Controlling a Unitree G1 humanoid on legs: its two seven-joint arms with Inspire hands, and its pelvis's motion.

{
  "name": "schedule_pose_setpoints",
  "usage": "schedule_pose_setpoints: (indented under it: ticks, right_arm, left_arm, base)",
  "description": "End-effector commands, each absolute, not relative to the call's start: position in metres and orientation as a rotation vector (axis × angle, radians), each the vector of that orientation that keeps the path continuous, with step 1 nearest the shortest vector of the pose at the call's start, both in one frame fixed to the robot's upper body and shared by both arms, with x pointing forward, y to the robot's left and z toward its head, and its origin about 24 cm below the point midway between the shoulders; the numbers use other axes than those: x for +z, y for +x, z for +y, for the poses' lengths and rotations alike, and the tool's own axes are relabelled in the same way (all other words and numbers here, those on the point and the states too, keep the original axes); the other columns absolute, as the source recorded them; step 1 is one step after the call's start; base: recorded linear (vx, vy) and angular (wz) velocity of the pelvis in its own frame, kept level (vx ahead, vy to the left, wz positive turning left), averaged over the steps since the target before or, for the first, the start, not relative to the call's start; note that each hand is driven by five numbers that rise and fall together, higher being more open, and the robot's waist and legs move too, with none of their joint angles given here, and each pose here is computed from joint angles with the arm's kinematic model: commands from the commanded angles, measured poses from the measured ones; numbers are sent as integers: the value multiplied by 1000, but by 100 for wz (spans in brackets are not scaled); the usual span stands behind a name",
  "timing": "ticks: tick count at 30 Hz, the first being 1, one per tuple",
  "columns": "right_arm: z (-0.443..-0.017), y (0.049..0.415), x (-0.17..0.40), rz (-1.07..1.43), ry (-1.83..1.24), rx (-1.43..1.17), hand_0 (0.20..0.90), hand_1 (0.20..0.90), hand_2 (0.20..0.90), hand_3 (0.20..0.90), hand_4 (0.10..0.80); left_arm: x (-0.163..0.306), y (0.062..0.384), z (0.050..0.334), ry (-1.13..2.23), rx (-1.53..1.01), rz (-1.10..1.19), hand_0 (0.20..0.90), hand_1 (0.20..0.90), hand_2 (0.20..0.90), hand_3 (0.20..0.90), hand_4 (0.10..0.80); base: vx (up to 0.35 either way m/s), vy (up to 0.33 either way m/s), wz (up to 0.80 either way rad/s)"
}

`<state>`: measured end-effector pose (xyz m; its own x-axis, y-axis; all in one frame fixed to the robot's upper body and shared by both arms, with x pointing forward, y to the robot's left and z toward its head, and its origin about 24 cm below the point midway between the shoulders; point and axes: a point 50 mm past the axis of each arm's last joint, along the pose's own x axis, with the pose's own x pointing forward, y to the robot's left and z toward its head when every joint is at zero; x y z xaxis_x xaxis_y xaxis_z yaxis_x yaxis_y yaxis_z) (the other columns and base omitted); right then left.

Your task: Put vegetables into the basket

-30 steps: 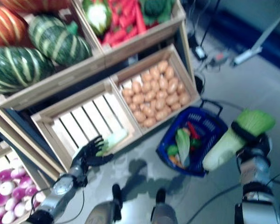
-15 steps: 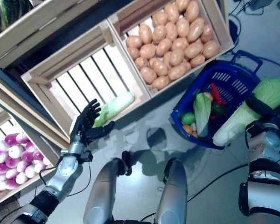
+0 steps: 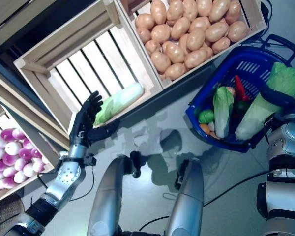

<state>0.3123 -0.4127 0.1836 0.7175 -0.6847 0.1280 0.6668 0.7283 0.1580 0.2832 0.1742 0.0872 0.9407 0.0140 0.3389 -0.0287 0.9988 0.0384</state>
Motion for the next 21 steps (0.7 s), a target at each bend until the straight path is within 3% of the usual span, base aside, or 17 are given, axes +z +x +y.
schedule_pose_setpoints:
  ticks: [1,12,21]
  right_arm:
    - [-423,300,263,-452,-39,-727,900,900,900,900,800]
    - [-417,306,253,-422,-47,-640,900,900,900,900,800]
    - [-399,323,239,-342,-66,-514,900,900,900,900,800]
  left_arm:
    - [141,280,186,9,37,-630,900,900,900,900,800]
    - [169,285,193,217,101,-768,900,900,900,900,800]
    - [201,330,230,550,267,-662,900,900,900,900,800]
  base:
    - [12,6,-3]
    - [3,0,-1]
    - [5,45,-2]
